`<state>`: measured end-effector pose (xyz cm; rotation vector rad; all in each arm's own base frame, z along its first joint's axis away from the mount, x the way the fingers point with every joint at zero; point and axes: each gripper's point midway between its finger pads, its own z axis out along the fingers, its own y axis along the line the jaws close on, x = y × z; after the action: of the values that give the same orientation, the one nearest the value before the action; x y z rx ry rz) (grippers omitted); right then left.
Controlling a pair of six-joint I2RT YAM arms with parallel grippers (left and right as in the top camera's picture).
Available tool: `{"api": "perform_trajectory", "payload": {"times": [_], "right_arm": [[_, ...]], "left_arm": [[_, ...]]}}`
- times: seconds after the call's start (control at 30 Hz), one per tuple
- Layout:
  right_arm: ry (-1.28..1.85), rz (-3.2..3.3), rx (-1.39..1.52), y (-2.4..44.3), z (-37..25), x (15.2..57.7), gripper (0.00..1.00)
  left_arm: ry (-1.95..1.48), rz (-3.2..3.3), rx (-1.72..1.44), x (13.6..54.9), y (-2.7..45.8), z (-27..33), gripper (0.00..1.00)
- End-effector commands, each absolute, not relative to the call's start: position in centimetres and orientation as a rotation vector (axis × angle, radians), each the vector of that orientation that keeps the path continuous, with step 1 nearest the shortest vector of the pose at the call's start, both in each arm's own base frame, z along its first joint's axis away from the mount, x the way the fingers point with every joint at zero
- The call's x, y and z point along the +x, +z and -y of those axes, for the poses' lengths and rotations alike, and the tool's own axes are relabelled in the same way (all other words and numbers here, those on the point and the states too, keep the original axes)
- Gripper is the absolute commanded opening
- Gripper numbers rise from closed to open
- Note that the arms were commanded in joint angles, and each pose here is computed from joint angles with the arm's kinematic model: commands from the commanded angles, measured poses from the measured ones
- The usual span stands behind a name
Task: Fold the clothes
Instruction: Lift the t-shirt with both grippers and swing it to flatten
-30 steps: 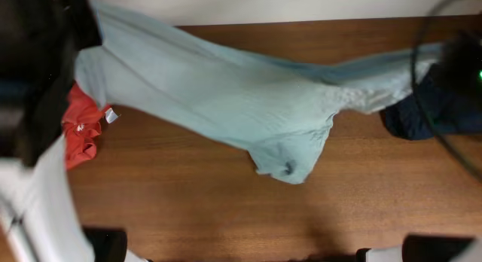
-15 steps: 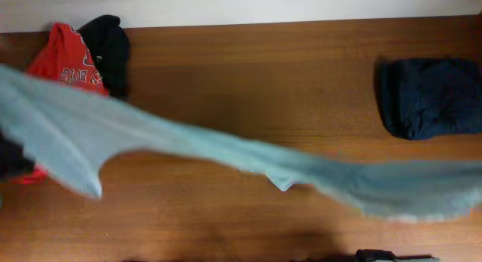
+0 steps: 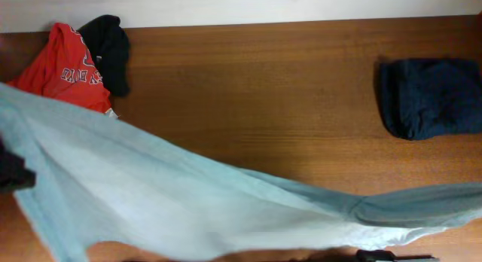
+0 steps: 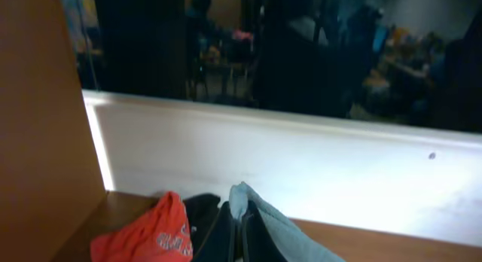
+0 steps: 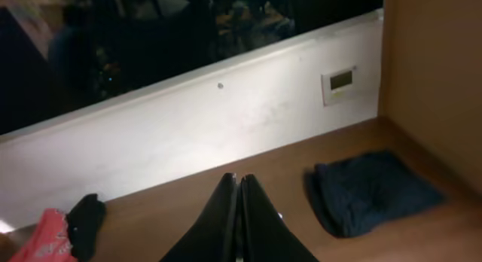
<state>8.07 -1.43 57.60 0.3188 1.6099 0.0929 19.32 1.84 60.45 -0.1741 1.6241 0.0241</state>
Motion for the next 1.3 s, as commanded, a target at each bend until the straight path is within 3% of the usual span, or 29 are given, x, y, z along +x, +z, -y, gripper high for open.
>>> {"api": "perform_trajectory", "payload": {"times": [0.0,0.2,0.47,0.8,1.07,1.27], "right_arm": [[0.069,-1.642,0.350,57.1,2.0,9.1,0.04],[0.064,-1.701,0.360,55.9,2.1,9.8,0.04],[0.045,-1.911,0.393,52.1,2.7,15.6,0.04],[0.014,-2.168,0.384,46.9,3.7,28.4,0.04],[0.130,-2.391,0.282,38.3,2.7,41.2,0.04],[0.225,-2.481,0.250,31.2,1.8,48.5,0.04]], "left_arm": [[0.038,-1.662,-0.171,20.4,59.6,-1.8,0.01],[0.043,-1.695,-0.169,21.2,58.7,-1.7,0.01],[0.060,-1.842,-0.177,24.6,55.0,-1.5,0.01],[0.105,-2.107,-0.183,34.5,46.7,-0.5,0.01],[0.168,-2.216,-0.194,43.2,40.0,-0.2,0.01],[0.190,-2.302,-0.192,50.1,33.1,0.5,0.01]]}}
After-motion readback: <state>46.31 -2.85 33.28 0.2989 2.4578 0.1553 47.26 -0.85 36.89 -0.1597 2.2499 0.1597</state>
